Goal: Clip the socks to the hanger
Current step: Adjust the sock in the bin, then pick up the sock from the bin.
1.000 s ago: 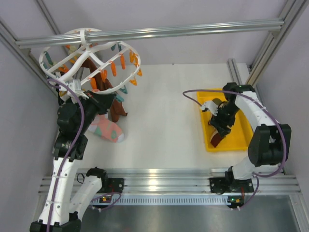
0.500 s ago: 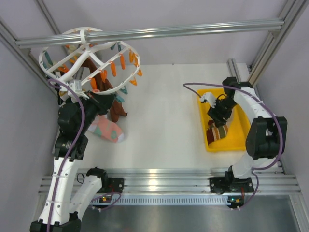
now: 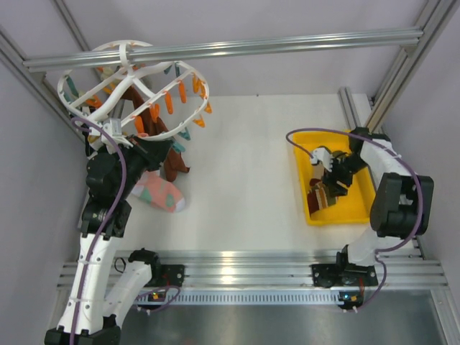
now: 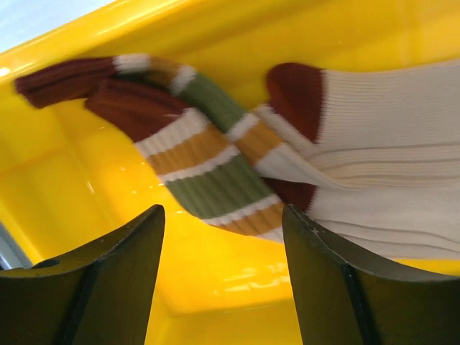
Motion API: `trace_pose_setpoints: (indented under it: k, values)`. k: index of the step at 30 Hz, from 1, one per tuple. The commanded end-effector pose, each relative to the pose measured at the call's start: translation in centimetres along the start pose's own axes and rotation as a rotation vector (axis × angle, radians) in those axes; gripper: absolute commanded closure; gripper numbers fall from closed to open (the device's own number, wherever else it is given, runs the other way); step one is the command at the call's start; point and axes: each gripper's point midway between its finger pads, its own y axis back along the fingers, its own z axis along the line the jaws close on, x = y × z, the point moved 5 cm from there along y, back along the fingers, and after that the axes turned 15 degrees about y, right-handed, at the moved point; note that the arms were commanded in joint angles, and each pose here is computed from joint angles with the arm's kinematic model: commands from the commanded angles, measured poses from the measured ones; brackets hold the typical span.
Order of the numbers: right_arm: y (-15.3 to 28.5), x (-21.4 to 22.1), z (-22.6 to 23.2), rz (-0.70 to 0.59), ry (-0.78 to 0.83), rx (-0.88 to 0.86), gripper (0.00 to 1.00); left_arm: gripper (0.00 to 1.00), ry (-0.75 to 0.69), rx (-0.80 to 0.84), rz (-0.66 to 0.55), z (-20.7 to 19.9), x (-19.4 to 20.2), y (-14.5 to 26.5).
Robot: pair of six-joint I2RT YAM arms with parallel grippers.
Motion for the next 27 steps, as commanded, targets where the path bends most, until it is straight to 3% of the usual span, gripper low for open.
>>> trace_pose_setpoints:
  k: [1,10,20,22,23,25,27]
  values:
    - [0.4,-1.4,0.1,-0.083,0.228,0.128,0.35,1.00,-0.040,-0.096,-0.152,1.9,-2.4,-1.3]
    - [-2.0,-1.1,0.4,-0.091,0.378,0.266,0.36,1.00,-0.036,-0.093,-0.141,1.9,-2.3,-1.6]
    - [-4.4,-1.1,2.1,-0.090,0.420,0.184,0.41,1.00,-0.031,-0.103,-0.137,2.2,-2.2,-1.8]
    - [-4.7,-0.9,2.5,-0.076,0.437,0.175,0.51,1.00,-0.033,-0.103,-0.139,2.2,-2.2,-1.8]
    - [-4.7,-0.8,2.7,-0.071,0.441,0.176,0.64,1.00,-0.033,-0.102,-0.138,2.2,-2.2,-1.8]
    - [-4.4,-0.7,2.7,-0.057,0.436,0.177,0.79,1.00,-0.033,-0.103,-0.139,2.2,-2.2,-1.8]
    - [-3.6,-0.6,2.5,-0.052,0.406,0.199,0.87,1.00,-0.035,-0.099,-0.136,2.1,-2.2,-1.8]
